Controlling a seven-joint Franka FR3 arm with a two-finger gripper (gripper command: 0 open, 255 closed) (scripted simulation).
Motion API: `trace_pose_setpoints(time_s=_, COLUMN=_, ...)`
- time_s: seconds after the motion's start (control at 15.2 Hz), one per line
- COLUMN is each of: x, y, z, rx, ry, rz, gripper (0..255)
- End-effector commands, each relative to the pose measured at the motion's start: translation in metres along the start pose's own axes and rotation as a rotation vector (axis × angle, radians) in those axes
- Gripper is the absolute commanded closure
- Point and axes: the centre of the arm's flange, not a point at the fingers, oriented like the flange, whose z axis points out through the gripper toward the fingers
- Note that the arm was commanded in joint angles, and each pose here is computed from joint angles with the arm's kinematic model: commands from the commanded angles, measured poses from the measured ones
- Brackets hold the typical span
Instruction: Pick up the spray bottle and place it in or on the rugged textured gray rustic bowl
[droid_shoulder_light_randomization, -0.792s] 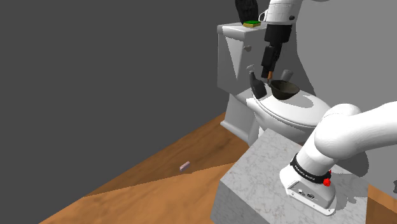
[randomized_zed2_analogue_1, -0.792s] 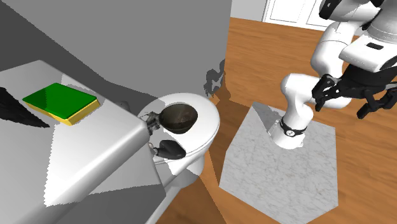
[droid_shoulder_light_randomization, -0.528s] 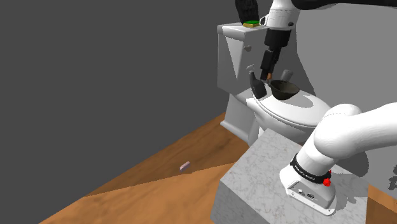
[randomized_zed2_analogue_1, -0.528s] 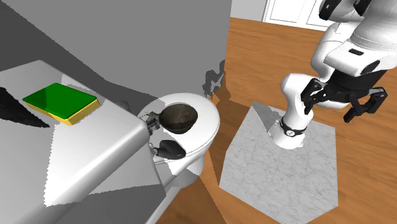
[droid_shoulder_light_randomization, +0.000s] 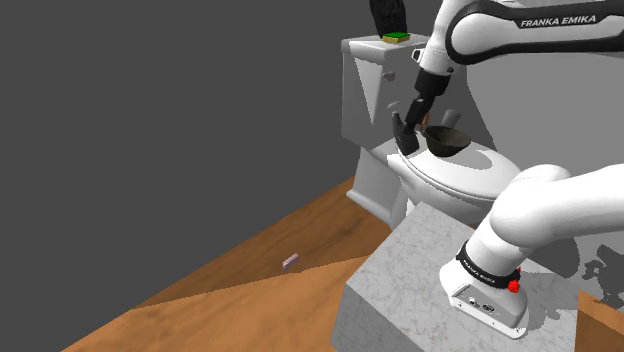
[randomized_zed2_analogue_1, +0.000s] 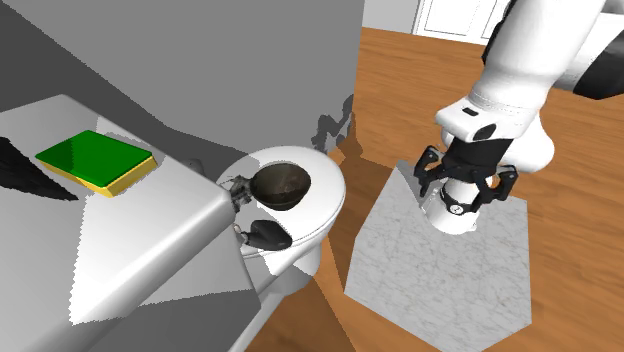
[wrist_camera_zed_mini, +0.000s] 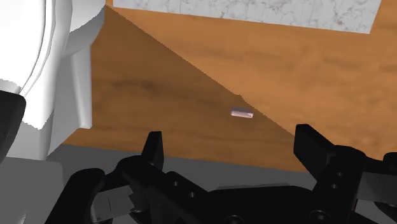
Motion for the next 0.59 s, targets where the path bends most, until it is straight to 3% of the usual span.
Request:
trace_pose_setpoints(time_s=0.0, x=-0.001, y=0.016, z=0.014, rx=-0.020, ry=0.038, rz=0.006, gripper=0)
trace_pose_setpoints(time_s=0.53, x=0.003, y=0.092, z=0.071, rx=-0.091, ry=0.175, rz=0.037, gripper=0)
